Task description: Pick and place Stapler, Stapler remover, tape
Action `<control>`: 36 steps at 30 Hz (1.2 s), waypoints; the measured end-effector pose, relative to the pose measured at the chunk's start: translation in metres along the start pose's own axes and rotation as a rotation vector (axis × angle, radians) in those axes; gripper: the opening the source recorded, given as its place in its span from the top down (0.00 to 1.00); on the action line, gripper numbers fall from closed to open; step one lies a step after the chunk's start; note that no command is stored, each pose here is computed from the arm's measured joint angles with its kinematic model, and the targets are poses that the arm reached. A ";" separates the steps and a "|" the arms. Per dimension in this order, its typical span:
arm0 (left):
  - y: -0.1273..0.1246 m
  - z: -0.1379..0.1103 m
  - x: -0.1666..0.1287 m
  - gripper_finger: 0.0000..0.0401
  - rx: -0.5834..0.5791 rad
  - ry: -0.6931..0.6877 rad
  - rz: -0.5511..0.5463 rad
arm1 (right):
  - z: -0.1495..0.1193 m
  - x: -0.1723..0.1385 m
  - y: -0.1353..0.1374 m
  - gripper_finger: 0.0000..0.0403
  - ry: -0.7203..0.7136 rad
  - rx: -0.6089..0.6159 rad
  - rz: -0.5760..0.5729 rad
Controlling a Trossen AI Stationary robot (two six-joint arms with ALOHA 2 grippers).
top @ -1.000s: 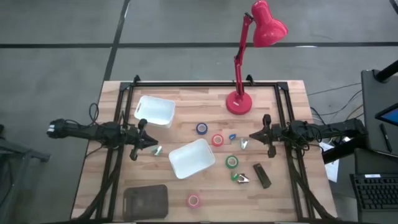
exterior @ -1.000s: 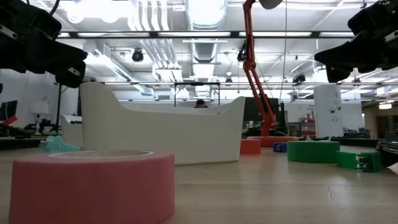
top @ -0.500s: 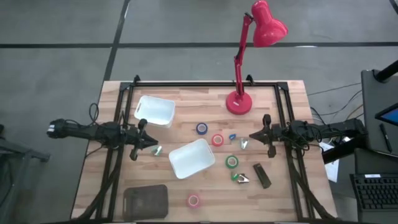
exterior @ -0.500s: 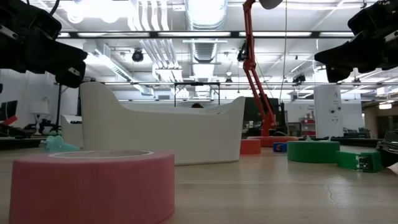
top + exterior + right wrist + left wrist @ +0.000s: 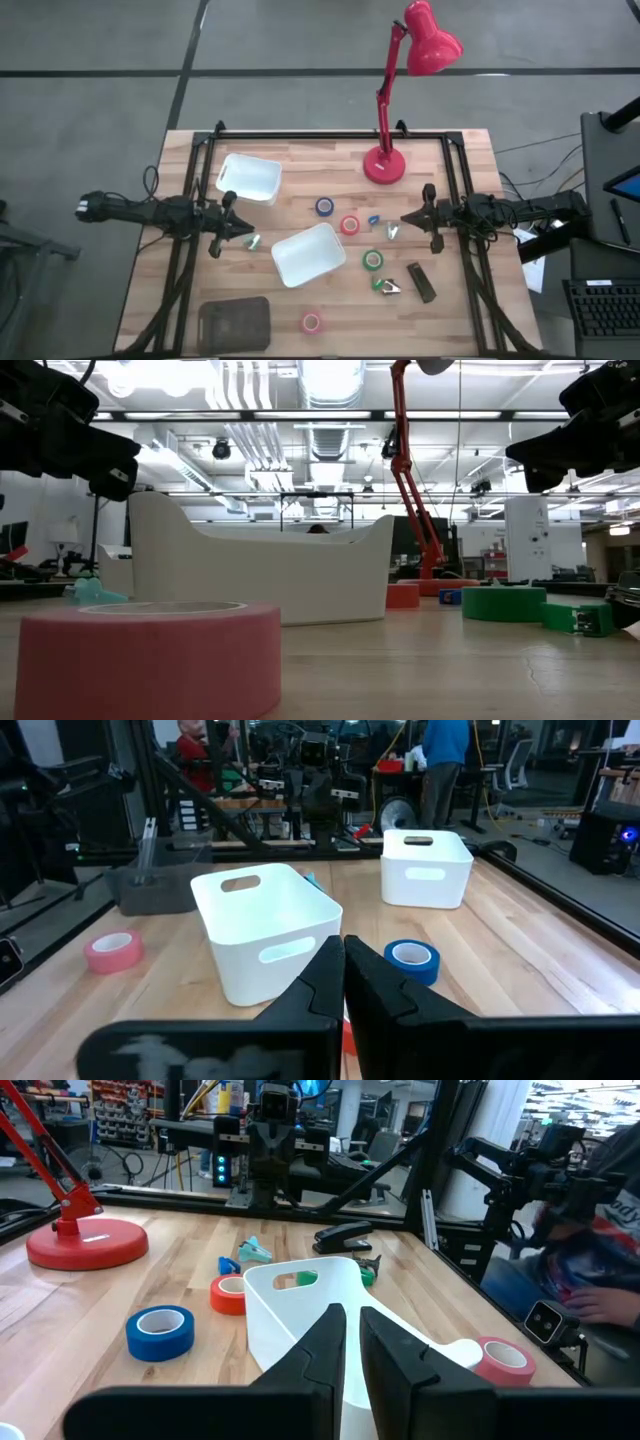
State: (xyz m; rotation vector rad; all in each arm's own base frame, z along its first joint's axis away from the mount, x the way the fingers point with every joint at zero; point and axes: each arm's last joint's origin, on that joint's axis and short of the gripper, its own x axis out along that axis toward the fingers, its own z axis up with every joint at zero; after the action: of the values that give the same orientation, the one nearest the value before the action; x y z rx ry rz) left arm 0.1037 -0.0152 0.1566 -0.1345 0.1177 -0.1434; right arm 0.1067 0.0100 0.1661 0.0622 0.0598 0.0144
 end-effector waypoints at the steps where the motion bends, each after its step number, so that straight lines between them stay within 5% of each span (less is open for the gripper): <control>1: 0.000 0.000 0.000 0.90 0.000 0.000 0.000 | 0.000 0.000 0.000 0.98 0.000 0.002 0.000; 9: 0.000 0.000 0.000 0.90 0.000 0.000 0.000 | 0.003 0.000 0.000 0.98 -0.027 0.031 0.003; 22: 0.000 0.000 0.000 0.90 0.000 0.000 0.000 | 0.013 -0.001 0.001 0.98 -0.134 0.398 0.037; 36: 0.000 0.000 0.000 0.90 0.000 0.000 0.000 | -0.008 0.018 0.003 0.98 0.080 0.584 -0.049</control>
State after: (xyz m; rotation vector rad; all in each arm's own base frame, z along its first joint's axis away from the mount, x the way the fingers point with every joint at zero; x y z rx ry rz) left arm 0.1037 -0.0152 0.1566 -0.1345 0.1174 -0.1436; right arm 0.1243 0.0138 0.1572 0.6440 0.1447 -0.0498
